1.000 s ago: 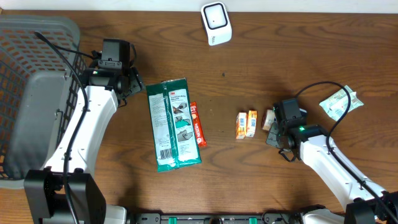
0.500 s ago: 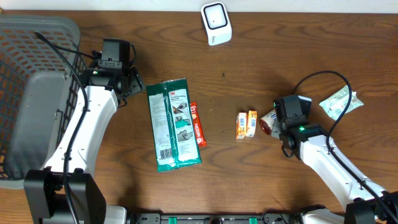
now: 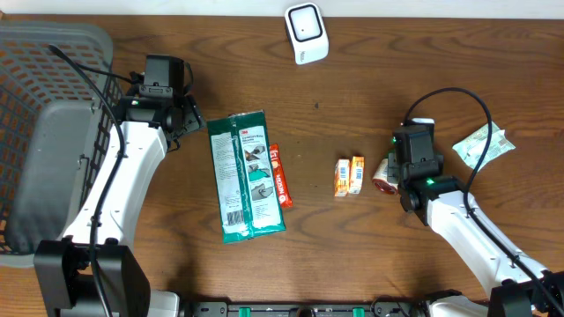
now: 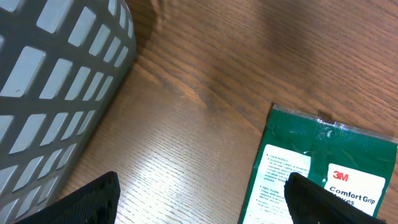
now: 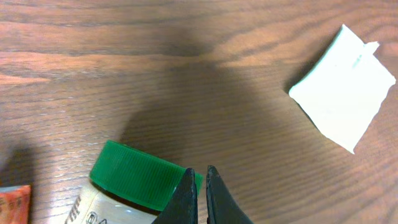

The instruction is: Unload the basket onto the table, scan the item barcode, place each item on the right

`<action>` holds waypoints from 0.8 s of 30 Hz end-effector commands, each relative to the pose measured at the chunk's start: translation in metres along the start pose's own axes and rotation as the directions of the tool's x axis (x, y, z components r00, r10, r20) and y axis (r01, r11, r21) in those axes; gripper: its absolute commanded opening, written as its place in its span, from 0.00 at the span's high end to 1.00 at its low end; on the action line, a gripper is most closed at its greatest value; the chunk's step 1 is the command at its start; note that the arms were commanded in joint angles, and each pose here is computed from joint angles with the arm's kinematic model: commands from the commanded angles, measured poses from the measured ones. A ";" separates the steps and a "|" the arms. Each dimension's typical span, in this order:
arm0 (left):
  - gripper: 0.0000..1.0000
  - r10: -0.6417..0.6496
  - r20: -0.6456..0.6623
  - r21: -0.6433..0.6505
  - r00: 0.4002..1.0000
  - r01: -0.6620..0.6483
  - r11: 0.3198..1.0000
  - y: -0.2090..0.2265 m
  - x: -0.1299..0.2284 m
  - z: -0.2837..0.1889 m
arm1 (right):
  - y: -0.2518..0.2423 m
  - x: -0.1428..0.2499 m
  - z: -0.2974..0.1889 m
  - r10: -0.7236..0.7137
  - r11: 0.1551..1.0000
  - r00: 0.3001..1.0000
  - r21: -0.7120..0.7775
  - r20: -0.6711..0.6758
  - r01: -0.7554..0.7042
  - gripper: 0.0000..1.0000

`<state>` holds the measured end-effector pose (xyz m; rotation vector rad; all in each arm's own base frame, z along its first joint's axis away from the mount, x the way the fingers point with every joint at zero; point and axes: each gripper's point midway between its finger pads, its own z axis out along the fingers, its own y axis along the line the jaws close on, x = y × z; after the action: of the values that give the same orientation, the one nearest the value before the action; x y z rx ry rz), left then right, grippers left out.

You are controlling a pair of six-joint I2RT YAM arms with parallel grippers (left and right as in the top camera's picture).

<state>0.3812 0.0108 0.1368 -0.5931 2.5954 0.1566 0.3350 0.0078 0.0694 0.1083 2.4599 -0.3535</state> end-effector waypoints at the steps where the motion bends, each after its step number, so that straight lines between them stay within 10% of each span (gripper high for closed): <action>1: 0.15 0.010 0.011 -0.017 1.000 -0.010 1.000 0.003 -0.003 -0.001 | 0.004 -0.004 0.000 -0.044 0.998 0.999 -0.032 0.018 0.045 0.95; 13: 0.15 0.010 0.011 -0.017 1.000 -0.010 1.000 0.003 -0.003 -0.001 | -0.014 -0.048 -0.034 0.076 0.997 0.990 -0.026 0.120 -0.074 0.87; 24: 0.15 0.010 0.011 -0.017 1.000 -0.010 1.000 0.003 -0.003 -0.001 | -0.025 0.047 0.006 0.309 0.938 0.899 -0.055 -0.310 -0.342 0.88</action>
<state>0.3811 0.0108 0.1368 -0.5931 2.5957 0.1567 0.3062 -0.0281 0.0674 0.4637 2.5914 -0.2283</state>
